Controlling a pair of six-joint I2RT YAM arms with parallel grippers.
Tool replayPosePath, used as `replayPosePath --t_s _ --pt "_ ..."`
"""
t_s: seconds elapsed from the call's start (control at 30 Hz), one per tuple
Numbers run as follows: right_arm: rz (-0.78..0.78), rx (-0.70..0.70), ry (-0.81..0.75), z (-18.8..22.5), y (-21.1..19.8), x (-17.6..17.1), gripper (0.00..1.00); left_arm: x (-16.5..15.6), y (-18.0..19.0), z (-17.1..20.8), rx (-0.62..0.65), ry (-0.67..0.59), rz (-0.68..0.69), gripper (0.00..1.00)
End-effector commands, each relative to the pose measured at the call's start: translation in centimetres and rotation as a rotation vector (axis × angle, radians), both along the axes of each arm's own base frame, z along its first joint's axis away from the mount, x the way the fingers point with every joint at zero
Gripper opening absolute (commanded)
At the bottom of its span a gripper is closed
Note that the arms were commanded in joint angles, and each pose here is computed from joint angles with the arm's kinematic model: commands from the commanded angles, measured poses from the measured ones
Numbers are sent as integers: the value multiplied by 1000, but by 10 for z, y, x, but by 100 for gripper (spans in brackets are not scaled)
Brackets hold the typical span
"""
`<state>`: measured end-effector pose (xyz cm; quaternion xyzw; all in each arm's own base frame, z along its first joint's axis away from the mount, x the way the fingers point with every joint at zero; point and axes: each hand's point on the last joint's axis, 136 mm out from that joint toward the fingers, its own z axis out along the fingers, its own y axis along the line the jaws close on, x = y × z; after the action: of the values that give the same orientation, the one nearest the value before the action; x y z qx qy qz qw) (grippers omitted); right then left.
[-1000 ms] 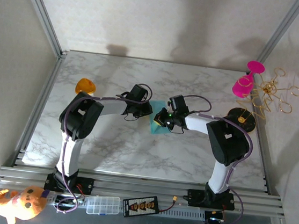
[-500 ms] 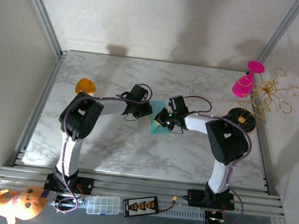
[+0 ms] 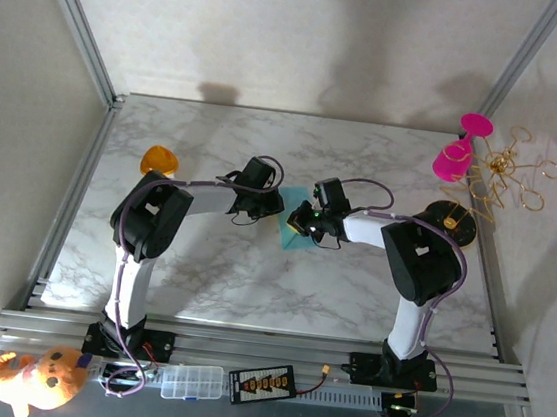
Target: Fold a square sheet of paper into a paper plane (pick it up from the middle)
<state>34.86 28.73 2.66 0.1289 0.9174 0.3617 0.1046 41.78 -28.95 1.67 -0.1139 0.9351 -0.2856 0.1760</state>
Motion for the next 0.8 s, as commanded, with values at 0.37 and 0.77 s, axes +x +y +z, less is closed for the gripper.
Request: replayPosePath --t_s 0.37,0.77 --pt "-22 -31 15 -13 -2 -1 0 -25 13 -56 123 108 -5 14" --pt "-16 -2 -1 -10 2 2 0 -25 13 -56 121 109 -4 14"
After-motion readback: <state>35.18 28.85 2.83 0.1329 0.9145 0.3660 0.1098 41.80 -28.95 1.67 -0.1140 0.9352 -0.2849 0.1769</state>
